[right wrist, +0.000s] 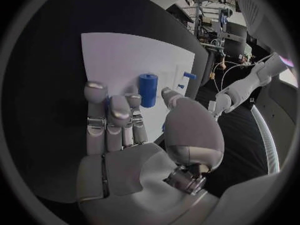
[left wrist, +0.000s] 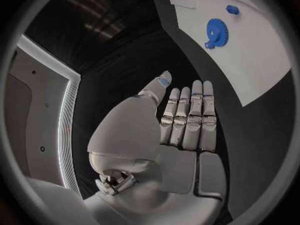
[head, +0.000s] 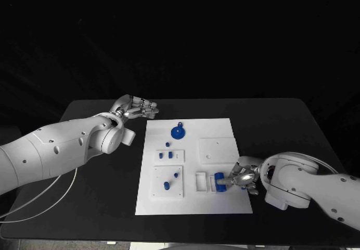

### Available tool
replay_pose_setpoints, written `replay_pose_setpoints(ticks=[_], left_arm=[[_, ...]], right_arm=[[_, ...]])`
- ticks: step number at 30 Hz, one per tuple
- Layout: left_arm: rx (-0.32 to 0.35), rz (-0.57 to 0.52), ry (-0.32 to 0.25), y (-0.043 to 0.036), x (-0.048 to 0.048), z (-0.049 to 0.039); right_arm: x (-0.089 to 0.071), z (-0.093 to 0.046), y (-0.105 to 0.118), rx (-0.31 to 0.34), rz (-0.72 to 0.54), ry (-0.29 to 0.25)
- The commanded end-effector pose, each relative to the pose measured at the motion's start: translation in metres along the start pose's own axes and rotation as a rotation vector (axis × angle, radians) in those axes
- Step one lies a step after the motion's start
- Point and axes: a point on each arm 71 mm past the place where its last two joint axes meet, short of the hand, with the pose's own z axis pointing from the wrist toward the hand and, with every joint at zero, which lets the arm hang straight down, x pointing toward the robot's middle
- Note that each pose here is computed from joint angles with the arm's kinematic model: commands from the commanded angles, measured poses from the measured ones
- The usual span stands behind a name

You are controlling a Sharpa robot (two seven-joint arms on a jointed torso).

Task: Assemble the parts on the task board

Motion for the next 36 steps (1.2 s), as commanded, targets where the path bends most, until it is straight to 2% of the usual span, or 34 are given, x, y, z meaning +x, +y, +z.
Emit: replay_pose_setpoints(ticks=[1, 11, 24, 36], left_arm=[[0.003, -0.012, 0.017, -0.0008, 0.002, -0.0001], [0.001, -0.013, 0.02, -0.0007, 0.0022, -0.0003], [-0.001, -0.013, 0.021, -0.0005, 0.0019, -0.0007], [-0.002, -0.013, 0.019, -0.0002, 0.0011, -0.001]], right_arm=[[0.002, 0.001, 0.002, 0.022, -0.037, -0.039], [0.013, 0.009, 0.005, 0.026, -0.058, -0.038], [0.016, 0.014, 0.007, 0.026, -0.059, -0.06], [0.017, 0.011, 0.006, 0.021, 0.037, -0.053]])
